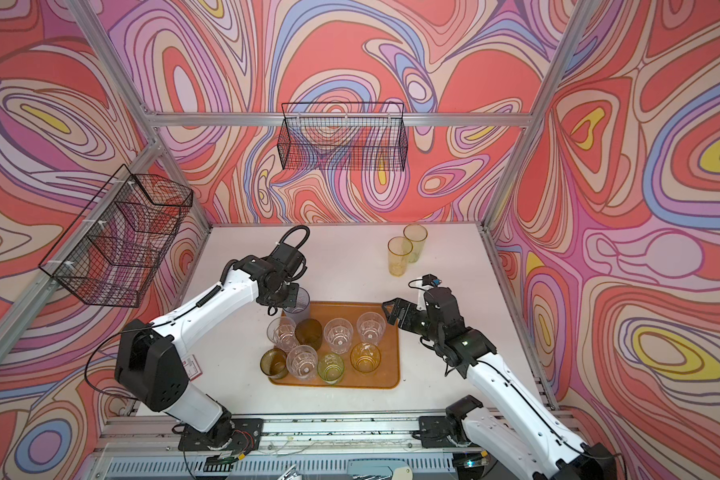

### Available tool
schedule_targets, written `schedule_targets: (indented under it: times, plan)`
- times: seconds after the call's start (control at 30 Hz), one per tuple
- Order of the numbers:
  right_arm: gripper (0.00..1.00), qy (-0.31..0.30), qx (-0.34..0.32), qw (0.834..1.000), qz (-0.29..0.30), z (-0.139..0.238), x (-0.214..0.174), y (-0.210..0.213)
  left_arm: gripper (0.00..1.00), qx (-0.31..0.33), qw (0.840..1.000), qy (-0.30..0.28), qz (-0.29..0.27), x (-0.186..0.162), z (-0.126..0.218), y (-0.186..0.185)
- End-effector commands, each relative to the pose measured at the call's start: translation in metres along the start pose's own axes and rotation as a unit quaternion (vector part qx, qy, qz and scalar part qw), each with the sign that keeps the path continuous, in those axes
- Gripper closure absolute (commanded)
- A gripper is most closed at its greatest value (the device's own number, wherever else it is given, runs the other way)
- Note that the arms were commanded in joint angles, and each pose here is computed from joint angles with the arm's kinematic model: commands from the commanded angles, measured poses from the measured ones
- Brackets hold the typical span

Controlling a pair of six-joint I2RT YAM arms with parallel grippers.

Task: Place the glasses into the tray
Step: 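Set the pale blue glass on the tray while the right gripper reaches for yellow glass, then lower the open right gripper onto the tall yellow glass rim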

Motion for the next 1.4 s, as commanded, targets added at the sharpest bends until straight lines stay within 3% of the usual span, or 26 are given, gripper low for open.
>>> schedule_targets:
  times: [0.0,0.27,0.4,0.47,0.53,0.8,1.03,1.17,1.37]
  plan:
    - [0.03,-0.001,-0.009,1.000,0.001,0.001,0.003,-0.001,0.69,0.013,1.000,0.014,0.004,-0.007,-0.002,0.007]
    - [0.02,0.011,-0.010,1.000,-0.006,-0.005,0.004,0.000,0.34,0.011,1.000,-0.005,0.002,-0.001,0.010,0.010]
    - [0.02,0.009,-0.011,1.000,-0.009,-0.005,0.009,0.003,0.22,0.005,1.000,-0.017,0.001,0.004,0.021,0.010]
    - [0.02,0.007,-0.016,1.000,-0.012,-0.005,0.013,0.004,0.06,0.003,1.000,-0.023,0.001,0.007,0.028,0.011]
    - [0.02,0.007,-0.021,1.000,-0.013,-0.006,0.018,0.006,0.00,0.000,0.999,-0.033,0.003,0.010,0.035,0.012]
    - [0.03,0.025,-0.085,0.995,-0.033,-0.021,0.046,0.008,0.00,-0.036,0.995,-0.094,0.020,0.027,0.072,0.016]
    - [0.03,0.000,-0.145,0.989,-0.020,-0.032,0.089,0.013,0.00,-0.122,0.977,-0.175,0.034,0.040,0.098,0.018]
    - [0.03,0.005,-0.164,0.986,-0.016,-0.042,0.110,0.013,0.00,-0.164,0.972,-0.166,0.038,0.037,0.099,0.018]
    - [0.04,0.018,-0.196,0.980,-0.029,-0.059,0.130,-0.002,0.00,-0.143,0.976,-0.164,0.020,0.028,0.091,0.032]
Point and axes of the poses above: each gripper's point midway between its finger pads, its own z axis back along the fingers, its own y axis along the line the jaws close on, x = y × z, the point moved 4 cm from there along z, back along the fingers, and after that the axes turned 7 degrees about z, right-handed, at the moved point
